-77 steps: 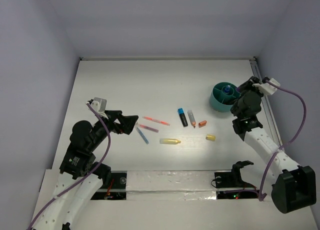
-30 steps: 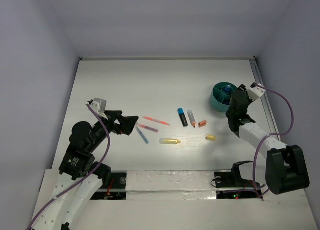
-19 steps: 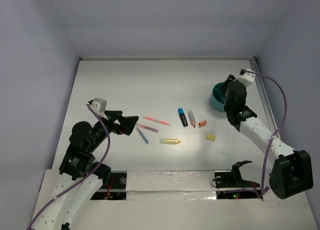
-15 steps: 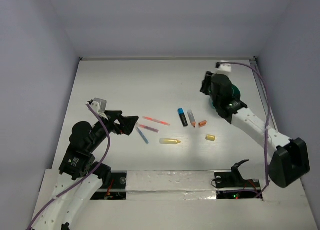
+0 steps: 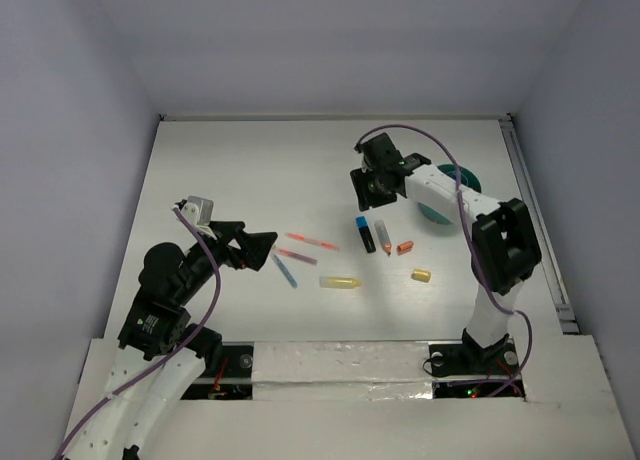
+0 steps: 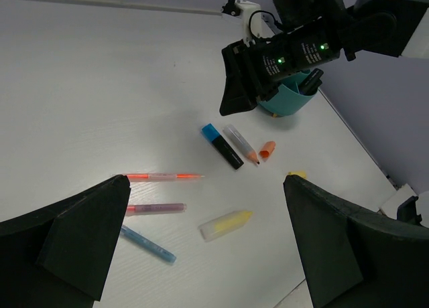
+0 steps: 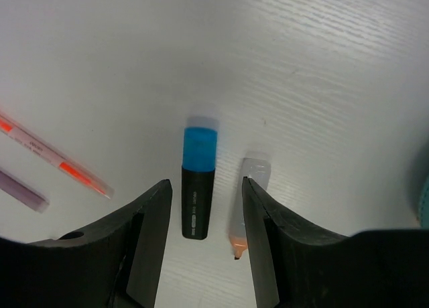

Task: Sort the stationery into containers
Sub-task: Pick up the pen from the center of the board.

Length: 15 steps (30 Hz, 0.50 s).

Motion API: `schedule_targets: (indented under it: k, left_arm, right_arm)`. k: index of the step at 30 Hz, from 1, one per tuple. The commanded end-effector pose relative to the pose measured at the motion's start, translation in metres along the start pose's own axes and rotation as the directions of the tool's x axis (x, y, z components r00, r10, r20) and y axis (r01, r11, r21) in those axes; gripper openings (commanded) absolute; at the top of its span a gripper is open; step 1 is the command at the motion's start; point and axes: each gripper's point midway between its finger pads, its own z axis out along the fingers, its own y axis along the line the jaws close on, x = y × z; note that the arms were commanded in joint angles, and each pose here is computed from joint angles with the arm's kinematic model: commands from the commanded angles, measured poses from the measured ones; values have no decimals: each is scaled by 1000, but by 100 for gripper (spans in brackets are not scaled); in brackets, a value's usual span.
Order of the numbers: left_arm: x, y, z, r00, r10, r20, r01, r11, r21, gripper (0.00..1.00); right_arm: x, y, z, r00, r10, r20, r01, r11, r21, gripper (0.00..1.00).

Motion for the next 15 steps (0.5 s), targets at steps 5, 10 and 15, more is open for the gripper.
schedule_targets:
  k: [5, 10, 15]
  left_arm:
    - [-11, -7, 1, 999, 12, 45, -13, 999, 31, 99]
    - [-12, -8, 0, 999, 13, 49, -14, 999, 33, 99]
    - [-12, -8, 0, 999, 13, 50, -15, 999, 33, 99]
  right_arm:
    - [-5, 24, -1, 993, -73, -91, 63, 993, -101, 54]
    - [3, 27, 20, 983, -97, -156, 82, 992, -98, 55]
    - [5, 22, 35, 974, -102, -200, 91, 994, -64, 55]
